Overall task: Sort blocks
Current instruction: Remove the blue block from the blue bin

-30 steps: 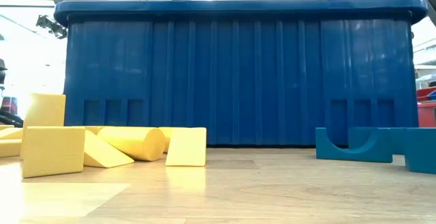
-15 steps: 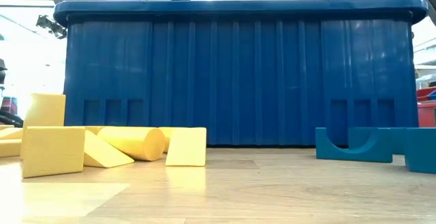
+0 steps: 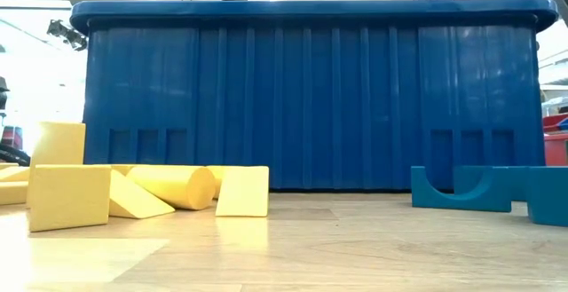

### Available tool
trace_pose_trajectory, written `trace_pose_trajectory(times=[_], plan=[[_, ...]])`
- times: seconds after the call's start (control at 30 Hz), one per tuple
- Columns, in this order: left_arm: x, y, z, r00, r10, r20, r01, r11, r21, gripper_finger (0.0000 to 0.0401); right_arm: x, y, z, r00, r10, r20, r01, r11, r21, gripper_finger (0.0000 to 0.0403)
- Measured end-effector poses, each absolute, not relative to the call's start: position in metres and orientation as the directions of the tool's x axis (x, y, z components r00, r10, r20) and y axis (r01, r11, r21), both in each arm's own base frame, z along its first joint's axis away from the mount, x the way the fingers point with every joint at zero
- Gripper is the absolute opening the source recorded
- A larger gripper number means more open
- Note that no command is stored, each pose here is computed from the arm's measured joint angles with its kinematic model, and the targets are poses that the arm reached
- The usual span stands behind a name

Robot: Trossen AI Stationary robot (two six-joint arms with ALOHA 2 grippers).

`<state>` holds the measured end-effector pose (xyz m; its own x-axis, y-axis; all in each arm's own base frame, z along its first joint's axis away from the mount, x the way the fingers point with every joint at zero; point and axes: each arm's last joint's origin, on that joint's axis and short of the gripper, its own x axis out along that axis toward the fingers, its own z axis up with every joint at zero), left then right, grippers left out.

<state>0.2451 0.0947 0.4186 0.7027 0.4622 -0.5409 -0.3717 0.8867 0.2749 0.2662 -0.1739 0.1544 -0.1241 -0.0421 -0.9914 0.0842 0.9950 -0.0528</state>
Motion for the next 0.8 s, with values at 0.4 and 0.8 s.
trace_pose_trajectory(times=[0.4,0.8], plan=[[0.245,0.095,0.418,0.701,0.462,-0.544,-0.371,0.887,0.275,0.0158,0.253,-0.165,0.211,0.060,-0.137,-0.989,0.118,0.985,-0.129,0.0111],[0.245,0.095,0.418,0.701,0.462,-0.544,-0.375,0.887,0.271,0.0158,0.224,-0.112,0.301,0.423,-0.193,-0.885,0.220,0.970,-0.106,0.0112]])
